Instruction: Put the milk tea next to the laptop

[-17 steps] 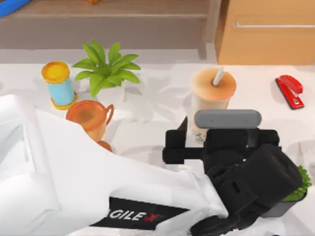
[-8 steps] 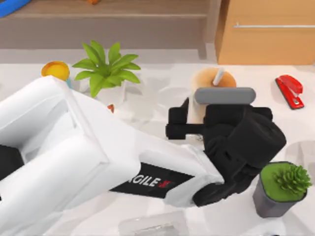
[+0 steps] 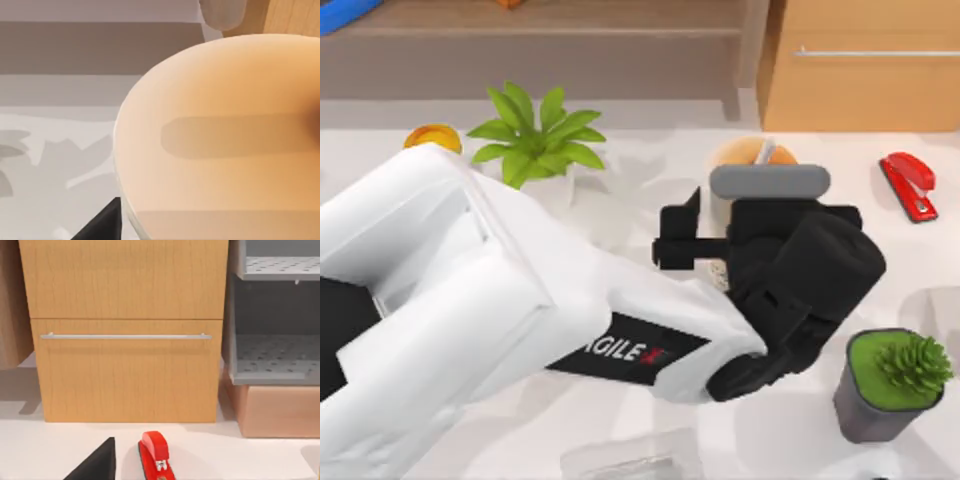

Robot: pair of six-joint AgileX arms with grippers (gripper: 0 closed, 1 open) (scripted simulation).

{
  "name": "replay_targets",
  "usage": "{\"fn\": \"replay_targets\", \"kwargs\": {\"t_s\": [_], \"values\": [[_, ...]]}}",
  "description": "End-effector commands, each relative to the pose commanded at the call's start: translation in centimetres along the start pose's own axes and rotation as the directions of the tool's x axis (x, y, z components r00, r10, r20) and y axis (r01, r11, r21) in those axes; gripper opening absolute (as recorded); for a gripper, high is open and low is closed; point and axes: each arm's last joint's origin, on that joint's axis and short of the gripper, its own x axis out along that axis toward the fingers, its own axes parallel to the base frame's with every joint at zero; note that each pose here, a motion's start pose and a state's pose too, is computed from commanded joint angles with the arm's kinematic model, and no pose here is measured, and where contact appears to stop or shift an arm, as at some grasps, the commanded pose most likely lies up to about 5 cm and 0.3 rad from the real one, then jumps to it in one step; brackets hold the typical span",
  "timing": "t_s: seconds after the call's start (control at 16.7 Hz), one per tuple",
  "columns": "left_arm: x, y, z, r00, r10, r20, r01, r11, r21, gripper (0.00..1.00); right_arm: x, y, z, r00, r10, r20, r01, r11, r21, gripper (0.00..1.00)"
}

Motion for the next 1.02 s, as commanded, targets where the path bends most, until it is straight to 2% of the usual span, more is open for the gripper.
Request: {"fn": "replay_targets", "kwargs": {"t_s": [0.66,1.02], "values": [[0.00,0.00,0.00,1.000,0.000,0.000,0.000,1.000,0.000,0.02,0.00,0.00,0.00,1.000,0.000,0.000,0.000,1.000,0.000,1.00],[0.00,0.00,0.00,1.000,0.000,0.000,0.000,1.000,0.000,0.00,0.00,0.00,0.00,1.000,0.000,0.000,0.000,1.000,0.000,1.00]]}}
